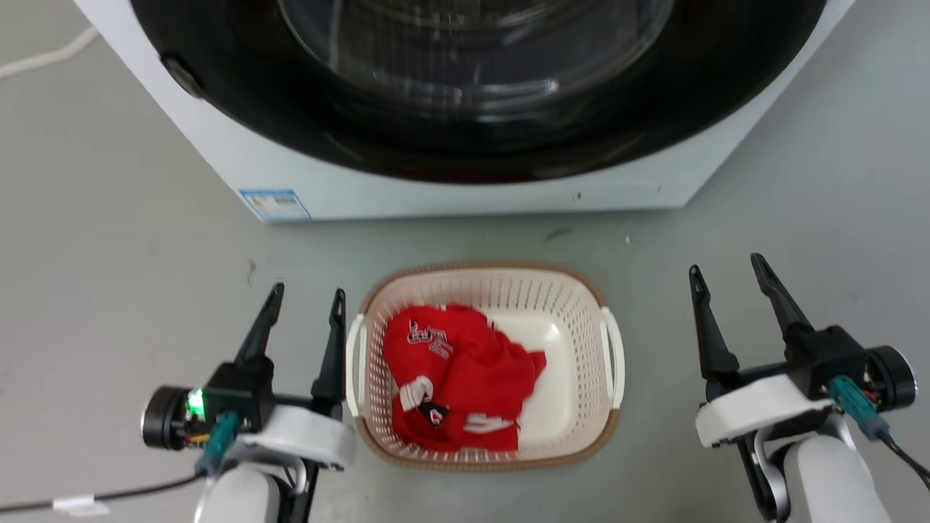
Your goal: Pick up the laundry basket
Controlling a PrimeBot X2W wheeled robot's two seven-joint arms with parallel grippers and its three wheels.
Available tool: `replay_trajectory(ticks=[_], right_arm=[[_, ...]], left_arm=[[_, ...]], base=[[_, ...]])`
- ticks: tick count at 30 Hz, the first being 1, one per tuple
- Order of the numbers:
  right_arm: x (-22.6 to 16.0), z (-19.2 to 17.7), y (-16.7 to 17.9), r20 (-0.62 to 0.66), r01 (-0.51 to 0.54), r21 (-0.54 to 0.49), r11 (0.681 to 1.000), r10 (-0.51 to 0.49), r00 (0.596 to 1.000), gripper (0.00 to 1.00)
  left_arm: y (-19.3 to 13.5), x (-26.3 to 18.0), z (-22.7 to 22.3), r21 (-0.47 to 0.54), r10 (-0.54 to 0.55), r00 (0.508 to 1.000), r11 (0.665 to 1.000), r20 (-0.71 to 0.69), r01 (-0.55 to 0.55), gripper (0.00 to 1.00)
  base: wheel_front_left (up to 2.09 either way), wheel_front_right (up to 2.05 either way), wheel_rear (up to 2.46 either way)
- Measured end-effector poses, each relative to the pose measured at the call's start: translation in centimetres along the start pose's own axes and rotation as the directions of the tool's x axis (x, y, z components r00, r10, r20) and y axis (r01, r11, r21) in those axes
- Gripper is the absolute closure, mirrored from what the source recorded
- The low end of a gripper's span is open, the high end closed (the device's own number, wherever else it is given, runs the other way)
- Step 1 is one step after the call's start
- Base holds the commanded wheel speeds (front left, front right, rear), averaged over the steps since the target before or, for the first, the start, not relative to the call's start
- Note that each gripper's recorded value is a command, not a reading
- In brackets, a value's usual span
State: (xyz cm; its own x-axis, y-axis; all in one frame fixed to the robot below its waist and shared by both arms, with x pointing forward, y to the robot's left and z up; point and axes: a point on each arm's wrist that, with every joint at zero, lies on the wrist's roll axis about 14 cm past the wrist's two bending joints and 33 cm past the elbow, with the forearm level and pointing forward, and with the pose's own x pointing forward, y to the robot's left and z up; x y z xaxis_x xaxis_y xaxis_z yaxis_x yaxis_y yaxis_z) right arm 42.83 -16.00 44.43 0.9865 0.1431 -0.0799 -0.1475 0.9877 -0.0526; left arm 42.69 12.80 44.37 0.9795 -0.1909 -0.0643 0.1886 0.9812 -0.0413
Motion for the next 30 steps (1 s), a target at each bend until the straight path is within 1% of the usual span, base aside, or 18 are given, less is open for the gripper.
replay_trajectory(ticks=[3,6,8,10,11,14,17,19,21,24,25,28,30], right_arm=[[1.2,-3.5,0.1,-0.098,-0.008,0.011,1.0,0.009,0.995,0.0],[2.4,-7.0,0.3,-0.205,-0.018,0.023,1.0,0.022,0.978,0.0],[3.1,-9.0,0.3,-0.265,-0.02,0.032,0.999,0.028,0.964,0.0],[3.5,-11.0,0.6,-0.327,-0.027,0.041,0.999,0.039,0.944,0.0],[3.7,-13.2,0.8,-0.394,-0.035,0.048,0.998,0.051,0.917,0.0],[3.7,-16.3,1.1,-0.499,-0.028,0.077,0.997,0.063,0.864,0.0],[3.8,-18.9,1.9,-0.577,-0.05,0.091,0.995,0.094,0.812,0.0],[4.1,-20.3,2.5,-0.614,-0.063,0.11,0.992,0.118,0.78,0.0],[4.2,-21.6,3.0,-0.651,-0.061,0.135,0.989,0.135,0.747,0.0],[3.9,-23.8,3.5,-0.715,-0.066,0.15,0.986,0.154,0.681,0.0],[3.9,-24.3,3.6,-0.729,-0.061,0.159,0.985,0.159,0.666,0.0],[3.6,-25.9,4.1,-0.777,-0.036,0.198,0.98,0.179,0.603,0.0],[3.4,-26.9,4.4,-0.802,-0.045,0.202,0.978,0.192,0.565,0.0]], left_arm=[[1.1,1.7,-2.9,0.0,0.007,0.997,1.0,-0.072,-0.007,0.0],[1.9,3.1,-6.0,0.0,0.002,0.989,1.0,-0.146,-0.002,0.0],[2.1,3.8,-8.3,0.01,-0.021,0.978,1.0,-0.206,0.024,0.0],[2.1,3.9,-11.3,0.037,-0.057,0.954,0.997,-0.293,0.071,0.0],[2.2,3.8,-14.1,0.034,-0.064,0.927,0.996,-0.371,0.083,0.0],[2.7,4.2,-17.2,0.033,-0.074,0.887,0.994,-0.456,0.1,0.0],[3.0,3.7,-20.5,0.022,-0.078,0.832,0.994,-0.549,0.107,0.0],[3.2,4.1,-21.9,0.01,-0.075,0.809,0.995,-0.583,0.1,0.0],[3.1,4.0,-23.4,-0.007,-0.082,0.774,0.995,-0.628,0.1,0.0],[2.1,3.4,-25.5,-0.037,-0.119,0.715,0.991,-0.689,0.129,0.0],[1.8,3.4,-25.9,-0.045,-0.128,0.701,0.99,-0.701,0.136,0.0],[1.8,3.5,-27.0,-0.06,-0.14,0.662,0.988,-0.736,0.143,0.0],[1.8,3.0,-28.0,-0.069,-0.149,0.62,0.986,-0.771,0.151,0.0]], base=[[0.0,0.0,0.0],[0.0,0.0,0.0],[0.0,0.0,0.0],[0.0,0.0,0.0],[0.0,0.0,0.0],[0.0,0.0,0.0],[0.0,0.0,0.0],[0.0,0.0,0.0],[0.0,0.0,0.0],[0.0,0.0,0.0],[0.0,0.0,0.0],[0.0,0.0,0.0],[0.0,0.0,0.0]])
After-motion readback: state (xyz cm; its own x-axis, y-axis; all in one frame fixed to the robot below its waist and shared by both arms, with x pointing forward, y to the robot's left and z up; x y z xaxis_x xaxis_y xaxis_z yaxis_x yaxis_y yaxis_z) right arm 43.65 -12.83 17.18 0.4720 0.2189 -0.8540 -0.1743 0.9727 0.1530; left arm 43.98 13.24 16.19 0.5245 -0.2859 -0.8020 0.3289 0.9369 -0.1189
